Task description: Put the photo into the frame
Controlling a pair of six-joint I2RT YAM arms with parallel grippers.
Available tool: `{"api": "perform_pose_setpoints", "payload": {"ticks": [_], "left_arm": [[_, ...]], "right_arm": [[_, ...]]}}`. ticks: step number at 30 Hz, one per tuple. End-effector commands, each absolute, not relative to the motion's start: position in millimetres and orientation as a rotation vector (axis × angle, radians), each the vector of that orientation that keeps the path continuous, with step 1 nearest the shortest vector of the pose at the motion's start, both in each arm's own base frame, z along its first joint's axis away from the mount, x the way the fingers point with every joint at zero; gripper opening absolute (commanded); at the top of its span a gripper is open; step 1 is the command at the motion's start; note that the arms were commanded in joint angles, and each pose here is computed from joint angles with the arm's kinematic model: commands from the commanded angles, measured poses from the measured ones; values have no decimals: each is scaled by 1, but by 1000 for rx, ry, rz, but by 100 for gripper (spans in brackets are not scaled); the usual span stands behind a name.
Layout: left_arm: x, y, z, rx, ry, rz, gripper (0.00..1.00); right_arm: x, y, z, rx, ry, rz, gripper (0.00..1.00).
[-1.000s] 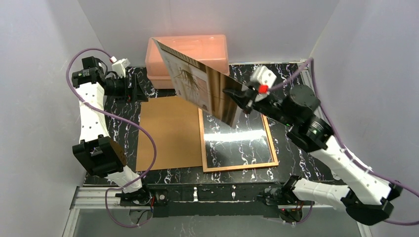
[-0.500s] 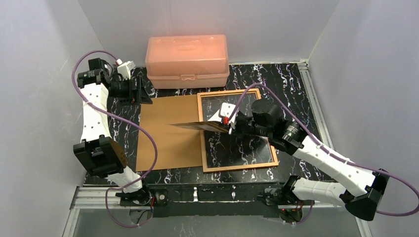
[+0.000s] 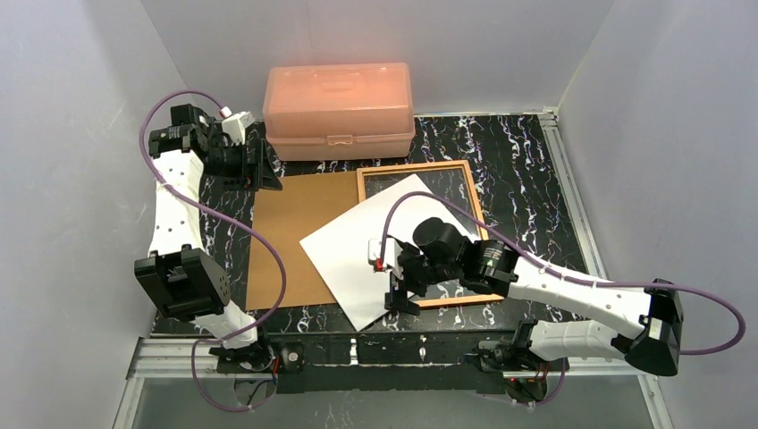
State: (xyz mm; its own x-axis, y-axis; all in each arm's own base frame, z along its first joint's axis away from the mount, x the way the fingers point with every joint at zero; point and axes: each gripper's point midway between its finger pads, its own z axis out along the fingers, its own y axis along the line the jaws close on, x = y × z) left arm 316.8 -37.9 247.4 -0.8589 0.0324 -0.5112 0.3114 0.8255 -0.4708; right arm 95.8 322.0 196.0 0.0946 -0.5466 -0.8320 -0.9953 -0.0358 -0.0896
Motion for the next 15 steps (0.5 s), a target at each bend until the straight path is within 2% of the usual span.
{"api": "perform_pose_setpoints", "payload": {"ticks": [1, 3, 9, 15], "left_arm": [[310, -44, 250, 279, 2508, -767, 78], [309, -47, 246, 291, 2520, -773, 78], [298, -71, 212, 440, 2589, -774, 78], [302, -109, 164, 678, 2656, -758, 78]], "right_arm": [[84, 320, 188, -1571, 1712, 887, 99], [93, 321, 188, -1439, 1792, 877, 99], [156, 296, 164, -710, 2255, 649, 99], [162, 283, 138, -301, 2536, 884, 99]]}}
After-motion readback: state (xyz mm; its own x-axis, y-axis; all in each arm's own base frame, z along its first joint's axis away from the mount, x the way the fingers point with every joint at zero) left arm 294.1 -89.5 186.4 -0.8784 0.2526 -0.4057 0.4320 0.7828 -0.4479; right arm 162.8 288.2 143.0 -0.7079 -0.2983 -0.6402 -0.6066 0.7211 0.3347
